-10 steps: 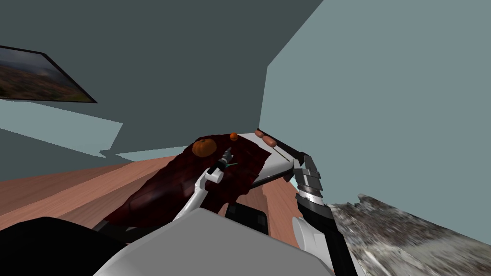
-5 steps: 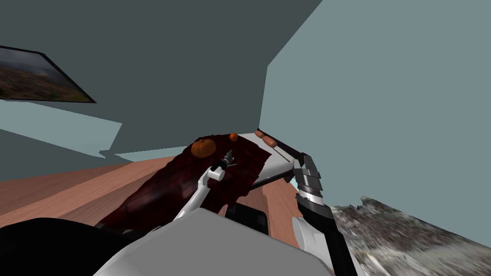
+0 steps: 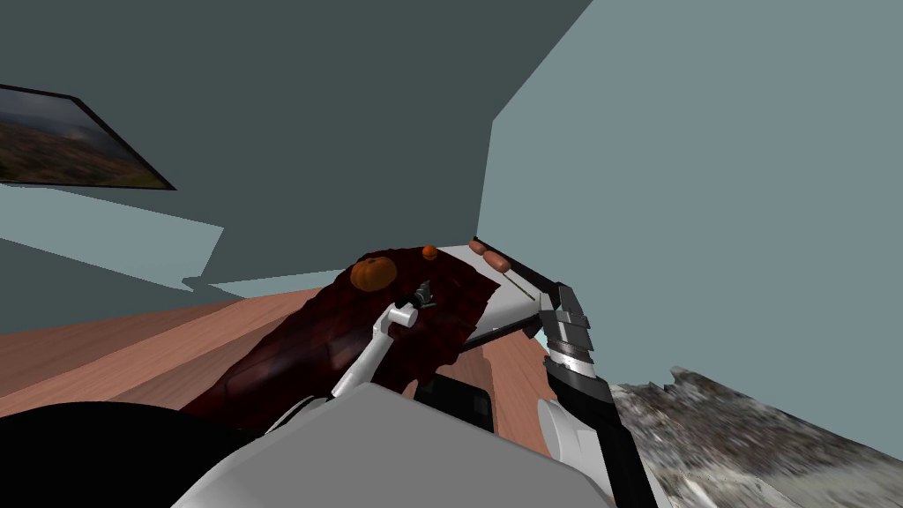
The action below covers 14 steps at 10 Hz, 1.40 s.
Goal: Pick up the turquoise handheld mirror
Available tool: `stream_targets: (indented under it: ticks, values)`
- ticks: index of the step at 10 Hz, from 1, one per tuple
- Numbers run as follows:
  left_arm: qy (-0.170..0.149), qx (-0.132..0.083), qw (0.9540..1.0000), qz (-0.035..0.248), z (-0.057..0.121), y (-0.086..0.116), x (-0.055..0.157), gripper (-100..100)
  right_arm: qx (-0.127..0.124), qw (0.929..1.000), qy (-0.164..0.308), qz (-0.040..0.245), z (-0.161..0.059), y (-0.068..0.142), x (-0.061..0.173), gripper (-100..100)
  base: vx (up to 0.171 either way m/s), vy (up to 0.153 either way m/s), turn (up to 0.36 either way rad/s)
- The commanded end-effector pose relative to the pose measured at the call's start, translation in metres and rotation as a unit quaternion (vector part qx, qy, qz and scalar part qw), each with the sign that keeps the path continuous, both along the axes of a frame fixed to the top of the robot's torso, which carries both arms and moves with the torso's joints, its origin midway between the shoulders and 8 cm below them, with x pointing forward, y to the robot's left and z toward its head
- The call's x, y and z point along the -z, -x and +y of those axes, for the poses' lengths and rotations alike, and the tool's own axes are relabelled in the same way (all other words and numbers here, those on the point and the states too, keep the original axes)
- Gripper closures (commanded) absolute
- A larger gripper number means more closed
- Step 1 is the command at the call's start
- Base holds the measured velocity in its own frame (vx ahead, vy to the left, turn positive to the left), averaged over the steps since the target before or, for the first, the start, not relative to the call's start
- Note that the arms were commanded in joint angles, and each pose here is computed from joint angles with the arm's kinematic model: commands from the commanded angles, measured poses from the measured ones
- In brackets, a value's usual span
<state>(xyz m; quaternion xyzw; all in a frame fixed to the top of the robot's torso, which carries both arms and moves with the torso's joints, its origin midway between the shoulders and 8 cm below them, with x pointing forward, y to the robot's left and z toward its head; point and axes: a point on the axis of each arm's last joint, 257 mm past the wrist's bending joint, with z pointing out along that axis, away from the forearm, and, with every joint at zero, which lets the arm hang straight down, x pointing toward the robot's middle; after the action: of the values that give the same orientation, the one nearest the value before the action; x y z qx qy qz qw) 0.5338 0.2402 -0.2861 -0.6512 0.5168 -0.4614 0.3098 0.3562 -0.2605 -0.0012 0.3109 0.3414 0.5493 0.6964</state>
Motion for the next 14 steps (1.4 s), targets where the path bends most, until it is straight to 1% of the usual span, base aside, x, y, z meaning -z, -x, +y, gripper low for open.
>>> stream_targets:
  ticks: [1, 2, 3, 4, 5, 6, 7, 8, 9, 10, 11, 12, 13, 14]
  values:
    - [0.005, -0.001, 0.9997, 0.024, 0.000, 0.004, 0.012, -100, 0.000, 1.0000, 0.000, 0.000, 0.000, 0.000, 0.000, 0, 0.031, 0.009, 0.000]
    - [0.016, -0.001, 0.9986, 0.050, -0.004, 0.003, 0.026, -100, 0.000, 1.0000, 0.000, 0.000, 0.000, 0.000, 0.000, 0, 0.046, 0.015, 0.011]
    - [0.016, -0.001, 0.9982, 0.059, -0.004, 0.005, 0.030, -100, 0.000, 1.0000, 0.000, 0.000, 0.000, 0.000, 0.000, 0, 0.040, 0.016, 0.001]
    - [0.026, -0.002, 0.9960, 0.086, -0.007, 0.004, 0.044, -100, 0.000, 1.0000, 0.000, 0.000, 0.000, 0.000, 0.000, 0, 0.038, 0.018, 0.009]
    - [0.025, -0.002, 0.9953, 0.093, -0.007, 0.006, 0.047, -100, 0.000, 1.0000, 0.000, 0.000, 0.000, 0.000, 0.000, 0, 0.030, 0.016, 0.003]
    - [0.035, -0.002, 0.9924, 0.118, -0.012, 0.006, 0.060, -100, 0.000, 1.0000, 0.000, 0.000, 0.000, 0.000, 0.000, 0, 0.039, 0.030, 0.010]
    - [0.034, -0.003, 0.9912, 0.128, -0.011, 0.009, 0.065, -100, 0.000, 1.0000, 0.000, 0.000, 0.000, 0.000, 0.000, 0, 0.033, 0.026, 0.003]
    - [0.043, -0.002, 0.9876, 0.151, -0.017, 0.009, 0.073, -100, 0.000, 1.0000, 0.000, 0.000, 0.000, 0.000, 0.000, 0, 0.037, 0.025, 0.010]
    - [0.042, -0.004, 0.9859, 0.162, -0.016, 0.013, 0.081, -100, 0.000, 1.0000, 0.000, 0.000, 0.000, 0.000, 0.000, 0, 0.036, 0.016, 0.001]
    - [0.050, -0.002, 0.9814, 0.185, -0.022, 0.014, 0.087, -100, 0.000, 1.0000, 0.000, 0.000, 0.000, 0.000, 0.000, 0, 0.038, 0.021, 0.011]
    - [0.049, -0.005, 0.9794, 0.196, -0.020, 0.018, 0.096, -100, 0.000, 1.0000, 0.000, 0.000, 0.000, 0.000, 0.000, 0, 0.034, 0.021, 0.000]
    - [0.056, -0.004, 0.9737, 0.221, -0.025, 0.021, 0.104, -100, 0.000, 1.0000, 0.000, 0.000, 0.000, 0.000, 0.000, 0, 0.047, 0.031, 0.013]
    - [0.055, -0.006, 0.9719, 0.229, -0.024, 0.024, 0.111, -100, 0.000, 1.0000, 0.000, 0.000, 0.000, 0.000, 0.000, 0, 0.039, 0.028, 0.002]
    - [0.061, -0.006, 0.9651, 0.255, -0.028, 0.028, 0.119, -100, 0.000, 1.0000, 0.000, 0.000, 0.000, 0.000, 0.000, 0, 0.044, 0.031, 0.011]
